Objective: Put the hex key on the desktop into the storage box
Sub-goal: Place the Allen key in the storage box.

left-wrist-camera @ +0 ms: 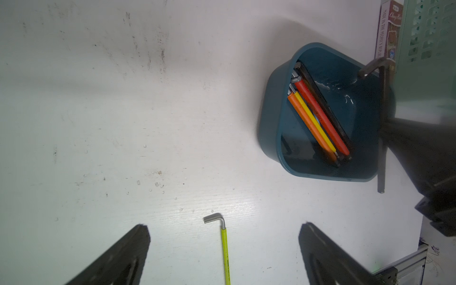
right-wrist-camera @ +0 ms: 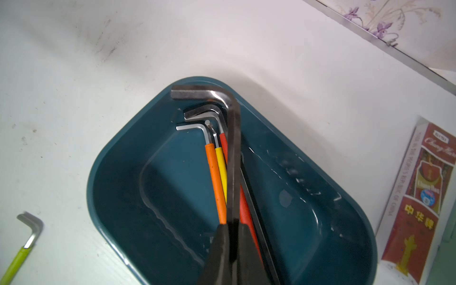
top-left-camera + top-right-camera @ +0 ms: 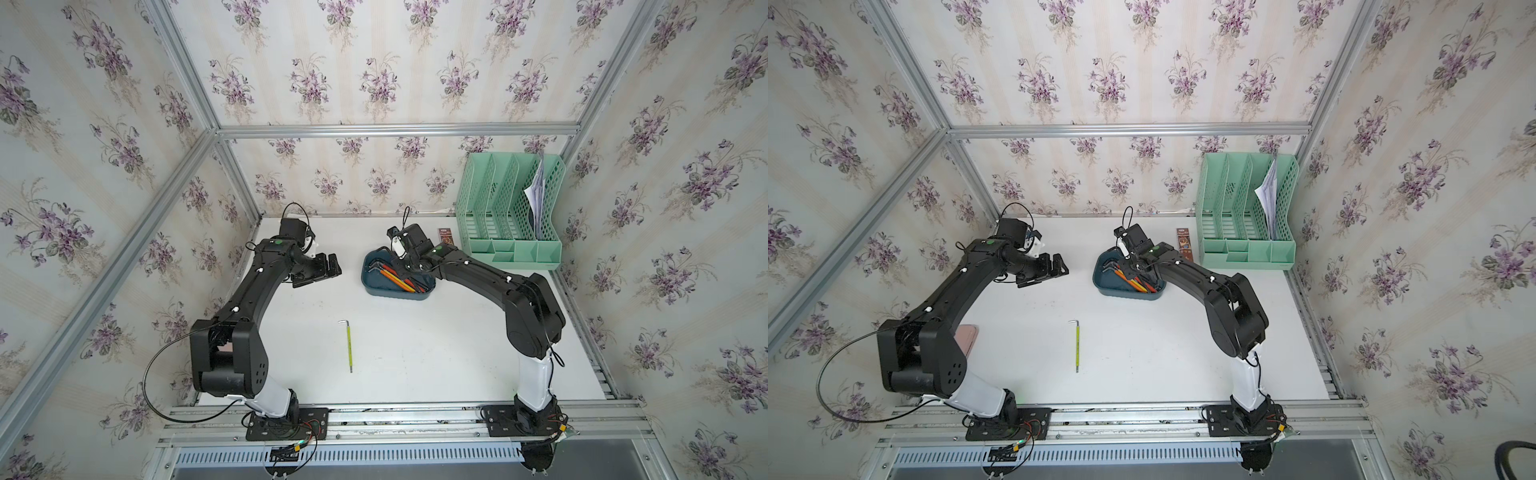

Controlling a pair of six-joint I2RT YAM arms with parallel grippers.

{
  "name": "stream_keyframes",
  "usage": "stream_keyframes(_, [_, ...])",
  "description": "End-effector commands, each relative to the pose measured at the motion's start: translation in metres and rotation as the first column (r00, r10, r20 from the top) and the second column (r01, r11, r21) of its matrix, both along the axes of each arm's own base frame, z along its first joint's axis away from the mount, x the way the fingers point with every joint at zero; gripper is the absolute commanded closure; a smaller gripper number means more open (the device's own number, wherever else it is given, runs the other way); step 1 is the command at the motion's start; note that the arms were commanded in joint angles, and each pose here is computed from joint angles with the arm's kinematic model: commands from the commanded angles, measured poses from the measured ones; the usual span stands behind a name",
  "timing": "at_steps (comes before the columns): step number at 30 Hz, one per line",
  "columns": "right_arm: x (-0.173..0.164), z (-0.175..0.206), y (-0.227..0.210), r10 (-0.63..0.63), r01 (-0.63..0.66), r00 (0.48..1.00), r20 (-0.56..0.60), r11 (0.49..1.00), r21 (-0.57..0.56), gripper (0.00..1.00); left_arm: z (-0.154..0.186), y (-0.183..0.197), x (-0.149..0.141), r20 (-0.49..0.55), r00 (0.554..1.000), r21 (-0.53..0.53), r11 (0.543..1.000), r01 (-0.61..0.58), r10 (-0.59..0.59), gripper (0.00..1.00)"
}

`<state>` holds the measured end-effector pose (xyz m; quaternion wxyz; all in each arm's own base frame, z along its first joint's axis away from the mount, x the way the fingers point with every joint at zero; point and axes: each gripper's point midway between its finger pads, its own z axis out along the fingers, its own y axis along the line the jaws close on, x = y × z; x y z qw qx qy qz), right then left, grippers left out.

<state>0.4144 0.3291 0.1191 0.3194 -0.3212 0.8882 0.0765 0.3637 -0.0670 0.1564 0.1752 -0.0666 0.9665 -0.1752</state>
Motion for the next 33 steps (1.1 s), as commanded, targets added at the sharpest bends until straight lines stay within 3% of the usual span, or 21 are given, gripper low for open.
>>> stream_keyframes(1, [0.012, -0.003, 0.001, 0.08, -0.075, 0.995, 0.054, 0.994, -0.076, 1.0, 0.005, 0.0, 0.001, 0.012, 1.0, -0.004, 1.0, 0.0, 0.0, 0.01])
stream_keyframes(15, [0.03, -0.036, 0.007, 0.137, -0.129, 0.99, 0.045, 0.981, -0.146, 0.99, 0.0, 0.001, 0.002, 0.001, 1.0, 0.006, 1.0, -0.002, 0.002, 0.01])
stream_keyframes(17, [0.028, -0.043, 0.007, 0.137, -0.132, 0.99, 0.026, 0.98, -0.148, 0.92, 0.001, 0.002, 0.001, 0.003, 1.0, 0.009, 1.0, -0.004, 0.004, 0.01])
stream_keyframes(21, [0.027, -0.045, 0.004, 0.107, -0.103, 0.994, 0.021, 0.984, -0.143, 0.68, -0.001, 0.002, 0.002, -0.001, 1.0, 0.01, 1.0, -0.006, 0.006, 0.01])
stream_keyframes(25, [0.031, -0.019, 0.003, 0.069, -0.063, 0.995, 0.072, 0.995, -0.077, 0.54, -0.003, 0.002, 0.002, -0.008, 1.0, 0.011, 1.0, -0.006, 0.006, 0.01])
stream_keyframes(29, [0.046, 0.031, -0.013, -0.058, 0.061, 0.983, 0.175, 0.998, -0.012, 0.49, -0.002, 0.002, 0.003, -0.006, 1.0, 0.01, 1.0, -0.006, 0.006, 0.01])
stream_keyframes(33, [0.061, 0.096, -0.067, -0.29, 0.287, 0.899, 0.329, 0.956, 0.057, 0.47, -0.001, 0.002, 0.003, -0.001, 1.0, 0.009, 1.0, -0.009, 0.009, 0.01])
